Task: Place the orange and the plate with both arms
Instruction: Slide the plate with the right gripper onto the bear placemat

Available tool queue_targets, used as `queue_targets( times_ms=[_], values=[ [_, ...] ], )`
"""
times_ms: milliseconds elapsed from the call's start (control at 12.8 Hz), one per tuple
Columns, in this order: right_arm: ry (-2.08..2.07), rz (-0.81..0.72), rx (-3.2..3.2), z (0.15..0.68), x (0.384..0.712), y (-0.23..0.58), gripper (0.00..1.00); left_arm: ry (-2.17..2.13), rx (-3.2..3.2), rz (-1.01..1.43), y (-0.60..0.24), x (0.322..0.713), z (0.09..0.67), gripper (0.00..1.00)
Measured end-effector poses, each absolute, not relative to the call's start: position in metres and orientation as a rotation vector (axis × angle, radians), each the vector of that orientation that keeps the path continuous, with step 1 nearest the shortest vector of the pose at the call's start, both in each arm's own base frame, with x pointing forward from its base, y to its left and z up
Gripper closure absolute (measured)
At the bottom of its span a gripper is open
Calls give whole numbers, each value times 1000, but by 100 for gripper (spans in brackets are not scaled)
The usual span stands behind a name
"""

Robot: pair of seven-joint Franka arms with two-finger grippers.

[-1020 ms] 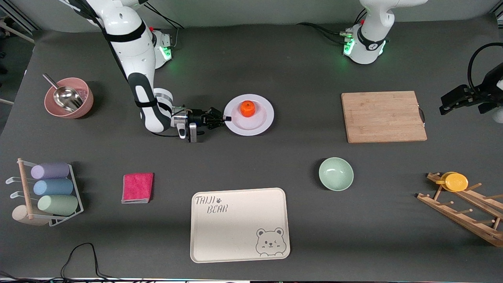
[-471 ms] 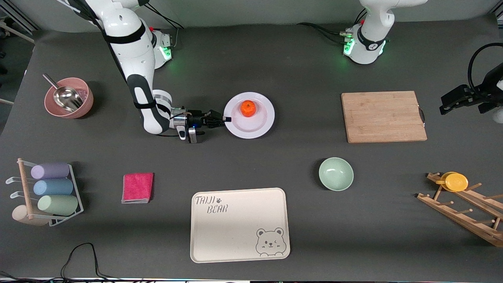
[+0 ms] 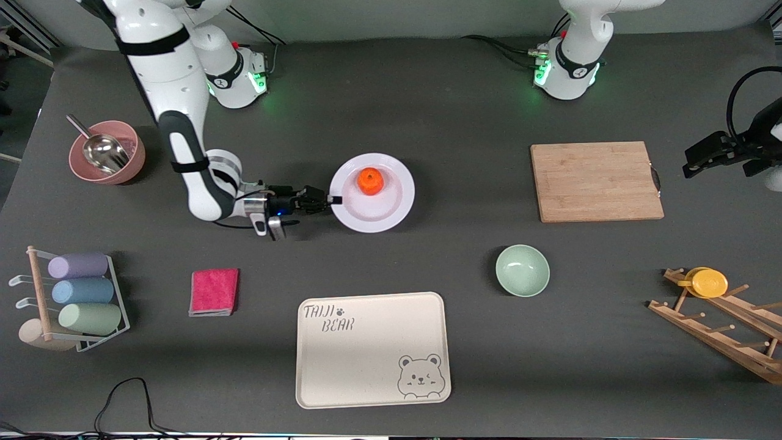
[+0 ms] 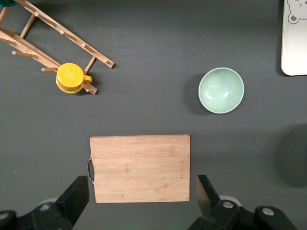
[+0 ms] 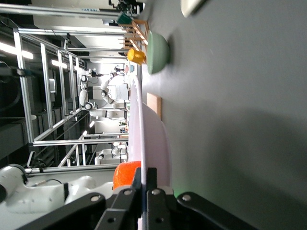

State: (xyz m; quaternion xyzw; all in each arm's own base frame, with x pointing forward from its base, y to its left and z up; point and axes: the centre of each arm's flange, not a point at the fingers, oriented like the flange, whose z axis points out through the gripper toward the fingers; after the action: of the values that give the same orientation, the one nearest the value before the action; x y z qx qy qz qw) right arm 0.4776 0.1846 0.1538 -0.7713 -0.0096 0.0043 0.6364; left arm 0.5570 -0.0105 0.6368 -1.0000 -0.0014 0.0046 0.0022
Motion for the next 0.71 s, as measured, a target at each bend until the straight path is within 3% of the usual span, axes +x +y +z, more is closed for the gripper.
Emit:
queue_targets(
  times_ms=[706],
  values=[
    [94,-15,-1722,329,618,151,96,11,-3137,40,-12,556,634,0]
  ],
)
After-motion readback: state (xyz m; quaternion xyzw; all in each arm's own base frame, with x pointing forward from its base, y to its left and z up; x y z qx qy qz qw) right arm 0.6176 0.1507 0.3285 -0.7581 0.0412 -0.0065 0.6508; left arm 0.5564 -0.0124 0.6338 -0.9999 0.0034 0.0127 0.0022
